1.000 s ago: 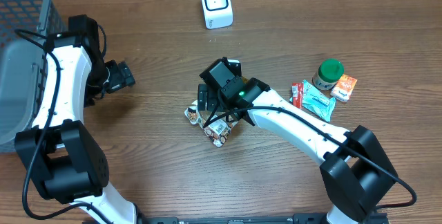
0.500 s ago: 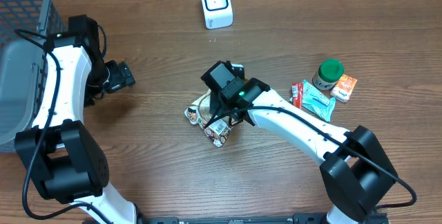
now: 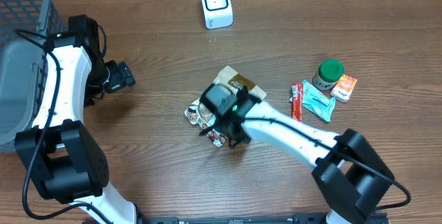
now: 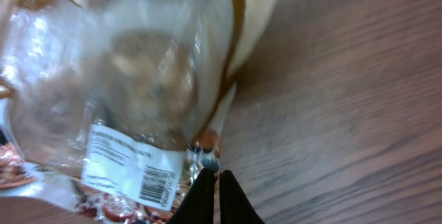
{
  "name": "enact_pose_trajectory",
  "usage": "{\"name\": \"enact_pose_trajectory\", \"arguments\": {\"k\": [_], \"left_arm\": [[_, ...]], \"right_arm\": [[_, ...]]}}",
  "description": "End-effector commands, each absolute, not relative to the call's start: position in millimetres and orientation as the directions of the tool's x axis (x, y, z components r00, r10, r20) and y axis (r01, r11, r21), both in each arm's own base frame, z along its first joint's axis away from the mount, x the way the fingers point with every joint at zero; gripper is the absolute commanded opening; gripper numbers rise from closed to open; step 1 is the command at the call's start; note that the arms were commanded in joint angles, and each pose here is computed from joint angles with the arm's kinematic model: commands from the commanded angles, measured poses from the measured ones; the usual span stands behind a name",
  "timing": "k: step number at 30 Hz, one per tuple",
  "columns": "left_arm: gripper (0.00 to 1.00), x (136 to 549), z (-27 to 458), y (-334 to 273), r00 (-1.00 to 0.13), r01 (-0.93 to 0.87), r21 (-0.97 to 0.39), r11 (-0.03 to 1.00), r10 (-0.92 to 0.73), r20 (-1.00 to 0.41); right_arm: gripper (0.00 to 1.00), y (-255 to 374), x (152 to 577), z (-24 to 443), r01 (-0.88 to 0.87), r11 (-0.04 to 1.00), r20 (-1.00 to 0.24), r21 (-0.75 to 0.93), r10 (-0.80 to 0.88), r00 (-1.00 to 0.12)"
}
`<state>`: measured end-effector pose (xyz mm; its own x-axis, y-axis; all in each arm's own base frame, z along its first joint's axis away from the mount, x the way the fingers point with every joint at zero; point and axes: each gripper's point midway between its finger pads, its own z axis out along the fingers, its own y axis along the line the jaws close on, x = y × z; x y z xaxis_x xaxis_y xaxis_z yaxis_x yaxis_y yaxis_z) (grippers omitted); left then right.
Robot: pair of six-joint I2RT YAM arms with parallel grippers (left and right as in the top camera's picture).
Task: Scan the item barcode
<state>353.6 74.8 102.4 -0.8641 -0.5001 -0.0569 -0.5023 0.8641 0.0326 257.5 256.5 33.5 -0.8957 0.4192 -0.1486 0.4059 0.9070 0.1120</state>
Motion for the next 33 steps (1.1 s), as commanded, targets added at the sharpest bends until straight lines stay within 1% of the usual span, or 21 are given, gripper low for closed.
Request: {"name": "enact_pose_trajectory", "arguments": {"k": [1,5,9,12,14,15,17,18,19,22,25,28,30,31,33], "left_arm": [[1.0,357.1,112.4,75.7,-0.865,-0.497,0.031,0.867,-0.493,-0.09],[1.0,357.1,112.4,75.7,-0.865,-0.497,0.031,0.867,-0.493,-0.09],[1.0,357.1,112.4,75.7,-0.865,-0.497,0.031,0.867,-0.493,-0.09],[1.0,357.1,112.4,75.7,-0.865,-0.497,0.031,0.867,-0.493,-0.09],[1.0,357.2,112.4,75.7,-0.865,-0.497,0.031,0.867,-0.493,-0.09],[1.0,357.1,112.4,75.7,-0.865,-0.497,0.031,0.867,-0.493,-0.09],[1.0,357.2,112.4,75.7,-0.865,-0.497,0.031,0.867,-0.493,-0.09],[1.0,357.1,112.4,75.7,-0.865,-0.497,0.031,0.867,-0.493,-0.09],[1.0,357.1,112.4,75.7,-0.865,-0.497,0.031,0.867,-0.493,-0.09],[1.0,357.2,112.4,75.7,-0.865,-0.497,0.031,0.867,-0.493,-0.09],[1.0,357.2,112.4,75.7,-0.865,-0.497,0.031,0.867,-0.493,-0.09],[1.0,357.2,112.4,75.7,-0.865,-0.497,0.031,0.867,-0.493,-0.09],[1.0,357.2,112.4,75.7,-0.865,-0.497,0.031,0.867,-0.493,-0.09],[1.0,357.1,112.4,75.7,-0.865,-0.497,0.031,0.867,-0.493,-0.09],[1.0,357.2,112.4,75.7,-0.865,-0.497,0.031,0.867,-0.493,-0.09]], "right_arm": [[0.11,266.1,241.8,25.8,0.448,0.881,-0.143,0.154,0.469,-0.872],[0.17,281.1,244.0,24.3,0.424,0.88,-0.15,0.214,0.459,-0.876],[0.17,295.1,252.2,28.6,0.411,0.868,-0.15,0.28,0.462,-0.874],[0.2,304.5,260.6,33.2,0.364,0.874,-0.178,0.323,0.433,-0.883],[0.2,307.8,262.6,34.7,0.324,0.886,-0.192,0.331,0.4,-0.896],[0.17,308.4,262.7,35.1,0.305,0.893,-0.197,0.33,0.381,-0.904],[0.17,308.1,261.9,37.1,0.288,0.901,-0.195,0.324,0.361,-0.912],[0.2,308.5,262.2,40.0,0.29,0.899,-0.187,0.328,0.363,-0.913],[0.3,310.1,267.2,55.5,0.29,0.888,-0.175,0.356,0.368,-0.913],[0.37,299.6,283.4,88.3,0.28,0.881,-0.214,0.382,0.379,-0.9],[0.44,274.6,305.2,116.1,0.316,0.858,-0.266,0.404,0.441,-0.857],[0.62,245.0,323.5,121.8,0.383,0.836,-0.289,0.393,0.508,-0.812],[0.68,228.1,332.9,117.6,0.432,0.818,-0.29,0.38,0.549,-0.784],[0.72,222.0,335.2,115.4,0.456,0.805,-0.283,0.379,0.57,-0.772],[0.8,211.9,334.5,107.2,0.53,0.756,-0.228,0.383,0.634,-0.739]]}}
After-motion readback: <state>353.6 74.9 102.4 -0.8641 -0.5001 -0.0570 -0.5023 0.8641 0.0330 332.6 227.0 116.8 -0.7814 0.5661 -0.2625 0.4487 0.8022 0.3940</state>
